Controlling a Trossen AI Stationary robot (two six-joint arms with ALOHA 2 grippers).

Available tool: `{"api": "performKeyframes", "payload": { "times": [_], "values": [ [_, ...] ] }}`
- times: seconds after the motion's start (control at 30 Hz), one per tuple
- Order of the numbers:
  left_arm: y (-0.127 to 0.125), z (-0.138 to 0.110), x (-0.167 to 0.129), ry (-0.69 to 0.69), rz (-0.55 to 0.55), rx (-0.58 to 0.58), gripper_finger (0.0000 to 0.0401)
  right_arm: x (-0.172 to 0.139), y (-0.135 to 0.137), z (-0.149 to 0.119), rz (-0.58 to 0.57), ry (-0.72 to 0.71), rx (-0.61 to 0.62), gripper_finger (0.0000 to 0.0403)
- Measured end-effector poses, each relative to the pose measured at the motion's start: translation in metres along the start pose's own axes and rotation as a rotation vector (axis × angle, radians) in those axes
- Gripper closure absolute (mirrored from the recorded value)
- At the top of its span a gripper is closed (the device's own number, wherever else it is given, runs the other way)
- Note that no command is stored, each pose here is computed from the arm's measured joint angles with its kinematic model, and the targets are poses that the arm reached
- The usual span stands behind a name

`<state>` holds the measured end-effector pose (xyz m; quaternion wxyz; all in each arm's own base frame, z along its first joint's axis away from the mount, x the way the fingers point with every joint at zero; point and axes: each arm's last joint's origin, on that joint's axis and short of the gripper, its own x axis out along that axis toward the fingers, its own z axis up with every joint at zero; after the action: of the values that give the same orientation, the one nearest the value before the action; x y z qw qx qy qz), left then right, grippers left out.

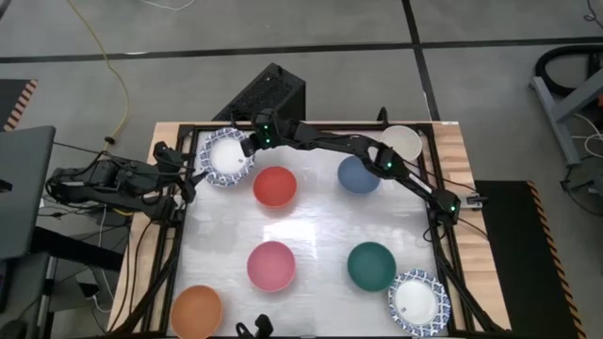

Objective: Nest bowls inside each other
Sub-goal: Stack the middle white pattern bowl on top of the top white pattern bowl, then stack the white pattern bowl on top of the white pattern bowl

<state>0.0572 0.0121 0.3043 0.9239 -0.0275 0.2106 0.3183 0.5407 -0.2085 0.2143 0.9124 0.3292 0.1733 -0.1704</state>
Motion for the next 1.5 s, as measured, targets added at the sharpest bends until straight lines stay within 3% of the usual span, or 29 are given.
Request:
{"api": "performKeyframes", "payload": {
  "times": [0.17, 0.67, 0.83, 1.0, 1.13, 1.33, 1.4, 1.5],
  "values": [
    [0.0, 0.0, 0.0, 0.0, 0.0, -0.002, 0.0087, 0.001, 0.005, -0.002, 0.017, 0.002, -0.029, 0.0357],
    [-0.001, 0.0, 0.0, 0.013, -0.038, -0.035, 0.0087, 0.0, 0.009, 0.008, 0.079, -0.086, -0.106, 0.0209],
    [-0.002, -0.002, 0.0, 0.034, -0.075, -0.029, 0.0087, -0.01, 0.007, 0.017, 0.146, -0.024, -0.101, 0.0189],
    [0.0, -0.006, 0.0, 0.076, -0.063, -0.001, 0.0087, -0.063, 0.025, 0.039, 0.187, 0.187, -0.148, 0.0203],
    [0.0, -0.009, 0.0, 0.103, -0.077, 0.004, 0.0087, -0.125, 0.043, 0.037, 0.056, 0.444, -0.232, 0.0219],
    [0.0, -0.01, 0.0, 0.114, -0.09, 0.008, 0.0087, -0.223, 0.087, 0.013, -0.171, 0.789, -0.274, 0.0235],
    [0.0, -0.01, 0.0, 0.114, -0.09, 0.008, 0.0087, -0.245, 0.11, 0.002, -0.279, 0.777, -0.34, 0.0238],
    [0.0, -0.01, 0.0, 0.114, -0.09, 0.007, 0.0087, -0.277, 0.144, -0.021, -0.331, 0.714, -0.431, 0.0239]
  ]
}}
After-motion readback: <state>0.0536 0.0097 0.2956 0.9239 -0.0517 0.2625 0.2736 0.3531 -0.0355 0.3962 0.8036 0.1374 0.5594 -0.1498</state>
